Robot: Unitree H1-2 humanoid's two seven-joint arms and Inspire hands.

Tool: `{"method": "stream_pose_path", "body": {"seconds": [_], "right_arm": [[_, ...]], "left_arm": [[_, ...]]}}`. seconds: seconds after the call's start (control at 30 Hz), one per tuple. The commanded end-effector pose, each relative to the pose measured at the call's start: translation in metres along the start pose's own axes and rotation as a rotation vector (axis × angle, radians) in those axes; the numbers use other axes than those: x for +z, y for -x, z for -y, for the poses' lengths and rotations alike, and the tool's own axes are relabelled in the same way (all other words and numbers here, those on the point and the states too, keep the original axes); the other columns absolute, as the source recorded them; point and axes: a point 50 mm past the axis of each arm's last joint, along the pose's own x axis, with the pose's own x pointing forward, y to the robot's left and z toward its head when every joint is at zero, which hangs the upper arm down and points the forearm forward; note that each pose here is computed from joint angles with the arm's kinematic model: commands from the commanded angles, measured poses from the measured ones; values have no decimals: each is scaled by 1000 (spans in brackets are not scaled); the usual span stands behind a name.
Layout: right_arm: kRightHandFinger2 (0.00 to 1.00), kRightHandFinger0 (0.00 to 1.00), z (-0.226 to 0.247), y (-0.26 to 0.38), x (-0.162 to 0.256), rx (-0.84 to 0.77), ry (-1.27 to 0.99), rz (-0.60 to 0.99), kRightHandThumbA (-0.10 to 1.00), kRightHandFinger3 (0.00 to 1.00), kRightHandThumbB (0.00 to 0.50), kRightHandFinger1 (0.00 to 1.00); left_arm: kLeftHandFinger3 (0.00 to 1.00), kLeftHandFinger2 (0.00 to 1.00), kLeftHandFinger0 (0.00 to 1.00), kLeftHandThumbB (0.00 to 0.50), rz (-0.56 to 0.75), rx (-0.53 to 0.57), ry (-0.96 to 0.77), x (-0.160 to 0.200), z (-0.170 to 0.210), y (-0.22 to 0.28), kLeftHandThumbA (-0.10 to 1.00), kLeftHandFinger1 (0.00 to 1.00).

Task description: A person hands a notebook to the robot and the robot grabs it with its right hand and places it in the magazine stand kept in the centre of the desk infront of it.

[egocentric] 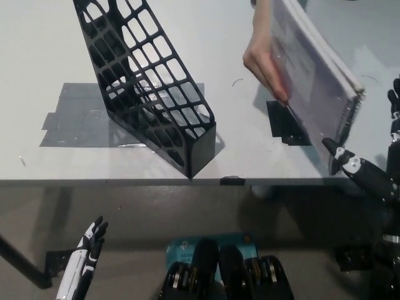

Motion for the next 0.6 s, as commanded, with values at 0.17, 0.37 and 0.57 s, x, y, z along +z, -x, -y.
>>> {"method": "stream_pose_path", "body": {"seconds": [0.17,0.37,0.57], "right_arm": [[1000,1000,-23,-30,-5,40,-13,1,1000,1000,306,1000],[1000,1000,-37,-59,-2,67,-11,21,1000,1000,341,1000],[1000,1000,-40,-91,-10,89,-12,23,1000,1000,263,1000]], "left_arm": [[1000,1000,1000,500,54,13,-7,6,-4,-4,1000,1000],[1000,1000,1000,500,68,13,-24,9,-5,-9,1000,1000],[1000,1000,1000,500,76,16,-27,11,-6,-10,1000,1000]]}}
